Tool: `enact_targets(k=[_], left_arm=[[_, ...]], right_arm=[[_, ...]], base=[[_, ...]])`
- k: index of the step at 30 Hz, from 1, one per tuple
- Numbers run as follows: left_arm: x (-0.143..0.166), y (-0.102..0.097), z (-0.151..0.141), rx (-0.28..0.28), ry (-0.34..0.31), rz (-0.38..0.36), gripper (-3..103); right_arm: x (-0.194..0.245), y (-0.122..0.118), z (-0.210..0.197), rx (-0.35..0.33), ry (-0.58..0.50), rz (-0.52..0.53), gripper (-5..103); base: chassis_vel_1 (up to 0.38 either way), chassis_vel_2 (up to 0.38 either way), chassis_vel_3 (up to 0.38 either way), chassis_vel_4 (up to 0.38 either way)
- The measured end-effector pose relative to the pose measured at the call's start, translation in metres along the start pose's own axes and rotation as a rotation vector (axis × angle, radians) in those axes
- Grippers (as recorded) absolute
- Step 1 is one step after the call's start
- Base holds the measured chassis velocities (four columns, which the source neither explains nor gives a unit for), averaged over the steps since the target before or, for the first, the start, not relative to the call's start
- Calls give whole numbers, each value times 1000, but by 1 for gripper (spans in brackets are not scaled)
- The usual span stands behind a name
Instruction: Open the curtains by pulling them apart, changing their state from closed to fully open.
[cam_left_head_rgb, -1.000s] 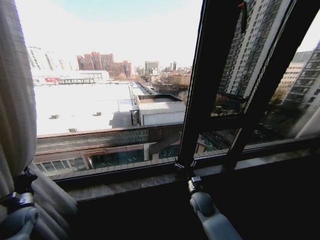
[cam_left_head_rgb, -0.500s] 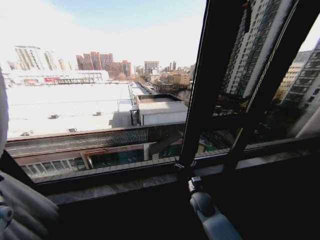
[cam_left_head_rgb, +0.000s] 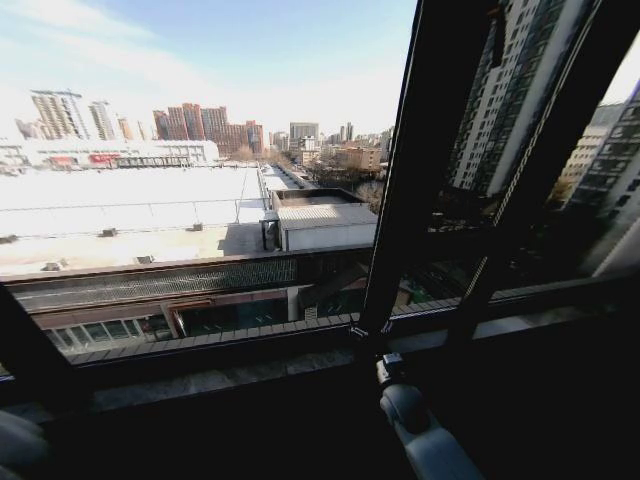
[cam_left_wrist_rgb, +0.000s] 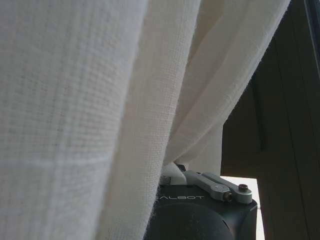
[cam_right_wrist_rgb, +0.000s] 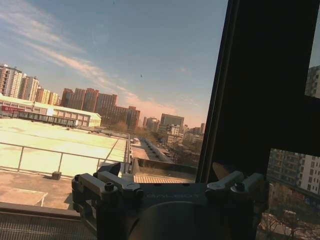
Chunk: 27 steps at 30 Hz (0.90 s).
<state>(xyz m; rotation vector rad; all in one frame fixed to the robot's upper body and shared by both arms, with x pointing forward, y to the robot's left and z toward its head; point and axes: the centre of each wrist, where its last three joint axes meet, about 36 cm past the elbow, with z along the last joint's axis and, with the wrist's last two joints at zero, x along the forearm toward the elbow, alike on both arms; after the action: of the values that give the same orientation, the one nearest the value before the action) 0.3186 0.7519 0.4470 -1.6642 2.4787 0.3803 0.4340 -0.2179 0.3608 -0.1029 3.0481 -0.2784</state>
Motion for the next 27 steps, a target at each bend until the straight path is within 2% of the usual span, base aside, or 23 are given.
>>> enact_targets(k=[1,5,11,14,17,21,24,25,26,27], left_arm=[[0,0,0,0,0,0,0],[-16,27,-5,-67,-15,-66,0],[-25,43,-8,-109,4,-144,0],[-29,53,-4,-149,11,-204,0],[-29,54,-2,-164,13,-218,0],[-20,45,4,-163,14,-183,0],[0,24,9,-100,25,-80,0],[8,17,8,-80,24,-40,-3],[8,17,8,-80,24,-40,-3],[15,8,7,-64,19,3,2]], right_arm=[[0,0,0,0,0,0,100],[0,0,0,0,0,0,100],[0,0,0,0,0,0,100],[0,0,0,0,0,0,100],[0,0,0,0,0,0,100],[0,0,0,0,0,0,100],[0,0,0,0,0,0,100],[0,0,0,0,0,0,100],[0,0,0,0,0,0,100],[0,0,0,0,0,0,100]], base=[[0,0,0,0],[0,0,0,0],[0,0,0,0],[0,0,0,0],[0,0,0,0],[0,0,0,0],[0,0,0,0],[0,0,0,0],[0,0,0,0],[0,0,0,0]])
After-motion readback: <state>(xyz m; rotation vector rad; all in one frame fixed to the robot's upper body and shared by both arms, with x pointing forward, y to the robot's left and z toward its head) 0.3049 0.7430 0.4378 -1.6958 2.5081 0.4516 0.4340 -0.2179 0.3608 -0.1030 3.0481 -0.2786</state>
